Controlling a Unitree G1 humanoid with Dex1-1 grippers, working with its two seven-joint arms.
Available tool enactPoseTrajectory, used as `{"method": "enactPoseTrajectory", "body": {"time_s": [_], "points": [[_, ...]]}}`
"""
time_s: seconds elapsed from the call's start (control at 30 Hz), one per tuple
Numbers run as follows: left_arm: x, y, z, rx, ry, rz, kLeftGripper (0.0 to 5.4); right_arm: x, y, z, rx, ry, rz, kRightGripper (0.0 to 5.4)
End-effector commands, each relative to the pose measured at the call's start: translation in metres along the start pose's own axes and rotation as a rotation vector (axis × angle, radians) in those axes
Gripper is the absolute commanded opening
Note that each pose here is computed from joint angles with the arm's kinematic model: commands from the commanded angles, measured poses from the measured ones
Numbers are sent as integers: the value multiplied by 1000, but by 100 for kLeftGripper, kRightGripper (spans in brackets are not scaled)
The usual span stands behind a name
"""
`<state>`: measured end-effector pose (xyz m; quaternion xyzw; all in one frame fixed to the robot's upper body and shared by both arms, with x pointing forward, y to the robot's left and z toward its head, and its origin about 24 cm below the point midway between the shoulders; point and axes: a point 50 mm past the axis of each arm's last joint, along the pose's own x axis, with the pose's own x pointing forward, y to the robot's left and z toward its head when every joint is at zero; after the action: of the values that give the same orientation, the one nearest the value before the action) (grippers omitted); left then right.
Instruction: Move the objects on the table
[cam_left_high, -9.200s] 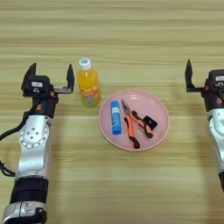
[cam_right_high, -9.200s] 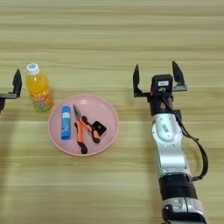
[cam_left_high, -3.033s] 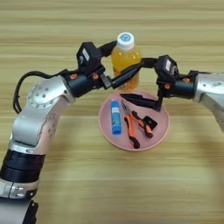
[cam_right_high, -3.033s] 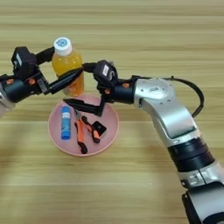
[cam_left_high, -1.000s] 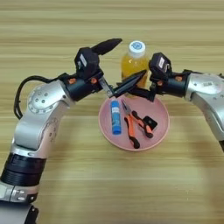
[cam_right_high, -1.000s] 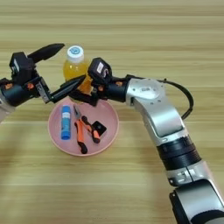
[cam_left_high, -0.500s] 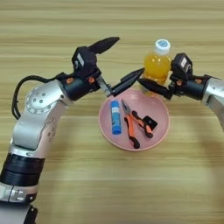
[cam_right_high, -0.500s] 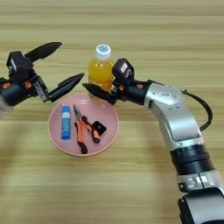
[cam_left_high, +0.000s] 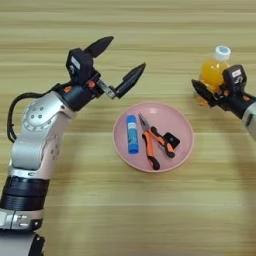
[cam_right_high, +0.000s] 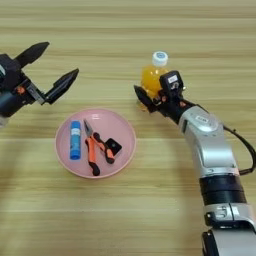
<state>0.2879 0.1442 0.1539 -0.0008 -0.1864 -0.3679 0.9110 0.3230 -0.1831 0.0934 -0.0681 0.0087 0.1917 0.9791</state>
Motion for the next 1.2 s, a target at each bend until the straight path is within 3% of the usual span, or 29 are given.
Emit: {"method": "enactPoseTrajectory", "body": {"time_s": [0.03, 0.4, 0.97, 1.2], "points": [[-1, 11, -5, 10, 2, 118, 540, 3, -2, -2, -42, -28, -109, 345], [-10, 15, -24, 19, 41, 251, 540, -4, -3, -22, 7, -16, -271, 345], [-15, 23, -27, 15, 38, 318, 540, -11, 6, -48, 67, 39, -333, 344], [-15, 24, -28, 13, 37, 322, 540, -11, 8, -52, 46, 47, -338, 344]]}}
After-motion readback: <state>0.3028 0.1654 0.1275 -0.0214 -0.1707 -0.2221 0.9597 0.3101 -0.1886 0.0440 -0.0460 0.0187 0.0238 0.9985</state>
